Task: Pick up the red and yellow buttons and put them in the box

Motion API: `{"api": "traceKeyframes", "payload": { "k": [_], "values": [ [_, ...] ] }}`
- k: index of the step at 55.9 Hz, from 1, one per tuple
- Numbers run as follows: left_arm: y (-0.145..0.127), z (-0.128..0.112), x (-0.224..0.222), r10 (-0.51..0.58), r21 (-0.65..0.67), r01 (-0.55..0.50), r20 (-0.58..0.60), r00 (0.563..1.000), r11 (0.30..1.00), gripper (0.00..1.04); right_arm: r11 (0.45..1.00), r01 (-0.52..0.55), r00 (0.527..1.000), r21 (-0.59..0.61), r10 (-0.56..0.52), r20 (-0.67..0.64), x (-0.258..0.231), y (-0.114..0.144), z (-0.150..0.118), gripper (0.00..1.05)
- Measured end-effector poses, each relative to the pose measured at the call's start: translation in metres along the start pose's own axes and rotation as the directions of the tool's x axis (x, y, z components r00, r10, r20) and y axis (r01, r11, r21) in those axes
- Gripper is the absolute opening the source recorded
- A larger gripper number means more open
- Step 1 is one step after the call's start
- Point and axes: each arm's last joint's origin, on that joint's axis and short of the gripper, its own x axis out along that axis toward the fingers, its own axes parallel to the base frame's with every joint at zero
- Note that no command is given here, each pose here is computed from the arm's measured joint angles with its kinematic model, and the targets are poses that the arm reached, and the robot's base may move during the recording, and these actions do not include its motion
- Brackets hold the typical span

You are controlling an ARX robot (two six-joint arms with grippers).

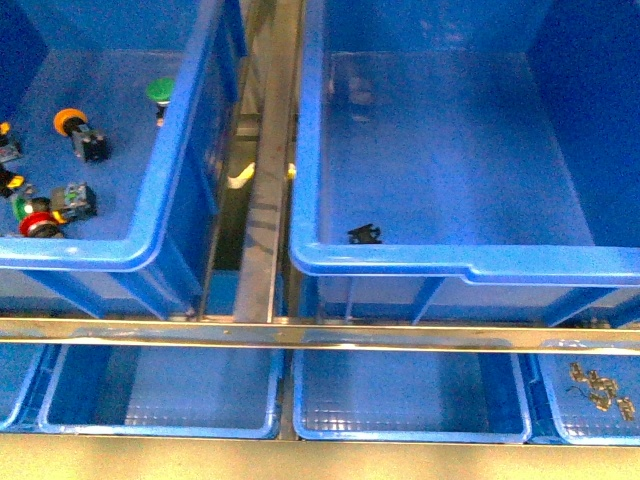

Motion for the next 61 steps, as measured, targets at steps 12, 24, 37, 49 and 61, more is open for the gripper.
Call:
{"api": "traceKeyframes", "payload": {
  "k": [12, 24, 37, 49, 61],
  "values": [
    [-0.001, 0.004, -0.01, -0.004, 0.002, 0.004, 0.016, 1.0, 1.0, 0.03, 1.0, 0.005, 1.0, 0.018, -0.005, -0.005, -0.001, -0.001, -0.001, 0.4],
    [-0.001, 0.005, -0.017, -0.004, 0.002, 0.004, 0.021, 1.0, 1.0, 0.03, 1.0, 0.0, 1.0, 0.025, 0.0, -0.015, -0.001, 0.0, -0.001, 0.4],
    [-0.001, 0.006, -0.023, -0.004, 0.002, 0.004, 0.021, 1.0, 1.0, 0.03, 0.999, -0.005, 1.0, 0.032, 0.005, -0.012, 0.001, 0.003, 0.0, 0.4],
    [-0.002, 0.006, -0.027, -0.011, 0.003, 0.011, 0.022, 1.0, 1.0, 0.03, 0.999, 0.015, 1.0, 0.045, -0.014, -0.017, 0.003, 0.004, 0.001, 0.4],
    [-0.001, 0.005, -0.031, -0.006, 0.003, 0.006, 0.021, 1.0, 1.0, 0.03, 0.999, -0.014, 1.0, 0.04, 0.014, -0.017, 0.004, 0.01, 0.003, 0.4]
  ]
}}
